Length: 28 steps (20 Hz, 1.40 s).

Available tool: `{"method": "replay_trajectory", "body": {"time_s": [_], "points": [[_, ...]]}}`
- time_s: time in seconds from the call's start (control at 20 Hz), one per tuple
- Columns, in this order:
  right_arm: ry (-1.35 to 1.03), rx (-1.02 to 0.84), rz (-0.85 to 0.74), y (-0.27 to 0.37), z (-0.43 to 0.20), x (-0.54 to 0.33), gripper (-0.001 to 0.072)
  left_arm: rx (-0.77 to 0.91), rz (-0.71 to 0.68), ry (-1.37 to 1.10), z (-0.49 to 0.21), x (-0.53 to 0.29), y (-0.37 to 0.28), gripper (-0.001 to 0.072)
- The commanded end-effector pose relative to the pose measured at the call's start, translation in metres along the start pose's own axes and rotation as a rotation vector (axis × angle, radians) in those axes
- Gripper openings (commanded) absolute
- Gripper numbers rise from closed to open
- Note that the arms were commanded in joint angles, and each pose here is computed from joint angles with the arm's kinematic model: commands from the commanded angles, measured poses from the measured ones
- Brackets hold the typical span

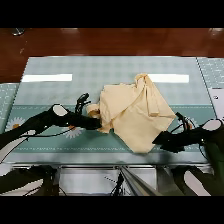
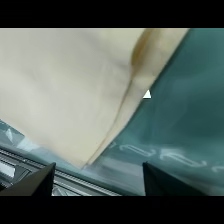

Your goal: Fold the shirts.

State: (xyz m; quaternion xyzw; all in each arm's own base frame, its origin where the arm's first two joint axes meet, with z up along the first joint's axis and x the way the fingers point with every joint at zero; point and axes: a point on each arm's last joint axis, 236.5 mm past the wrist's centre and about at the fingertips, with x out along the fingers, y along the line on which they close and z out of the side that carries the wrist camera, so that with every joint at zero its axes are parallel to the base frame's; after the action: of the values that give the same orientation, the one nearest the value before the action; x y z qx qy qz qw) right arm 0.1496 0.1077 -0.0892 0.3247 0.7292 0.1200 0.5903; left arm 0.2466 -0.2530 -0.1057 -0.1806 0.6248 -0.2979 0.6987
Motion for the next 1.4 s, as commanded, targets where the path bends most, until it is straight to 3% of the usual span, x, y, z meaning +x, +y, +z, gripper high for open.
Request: {"method": "replay_trajectory", "body": {"time_s": [0.0,0.25,0.3,0.35,0.4,0.6,0.8,1.05,1.35], "points": [[-0.015,-0.027,0.059,0.031,0.011,0.027,0.0629,-0.008,-0.013,0.003,0.000,0.000,-0.004,0.0026],[-0.018,-0.080,0.099,0.067,0.025,0.048,0.0610,-0.025,-0.029,-0.009,0.003,-0.001,-0.008,0.0026],[-0.009,-0.096,0.098,0.072,0.026,0.050,0.0514,-0.025,-0.030,-0.009,0.003,-0.001,-0.008,0.0025],[-0.010,-0.125,0.109,0.080,0.028,0.049,0.0208,-0.029,-0.037,-0.014,0.004,-0.002,-0.010,0.0026],[-0.027,-0.191,0.135,0.094,0.033,0.044,0.0020,-0.025,-0.044,-0.026,0.006,-0.005,-0.014,0.0025],[-0.087,-0.406,0.140,0.147,0.070,-0.034,0.0021,0.073,-0.133,-0.216,0.061,-0.078,-0.060,0.0025],[-0.598,-0.631,0.190,0.264,0.126,-0.242,0.0020,0.248,-0.216,-0.787,0.151,-0.285,-0.146,0.0025],[-1.048,-1.007,0.160,0.365,0.005,-0.421,0.0020,0.504,-0.124,-1.432,0.113,-0.543,-0.247,0.0025],[-1.418,-1.104,0.001,0.349,-0.138,-0.477,0.0021,0.735,0.279,-1.830,-0.005,-0.657,-0.320,0.0025]]}}
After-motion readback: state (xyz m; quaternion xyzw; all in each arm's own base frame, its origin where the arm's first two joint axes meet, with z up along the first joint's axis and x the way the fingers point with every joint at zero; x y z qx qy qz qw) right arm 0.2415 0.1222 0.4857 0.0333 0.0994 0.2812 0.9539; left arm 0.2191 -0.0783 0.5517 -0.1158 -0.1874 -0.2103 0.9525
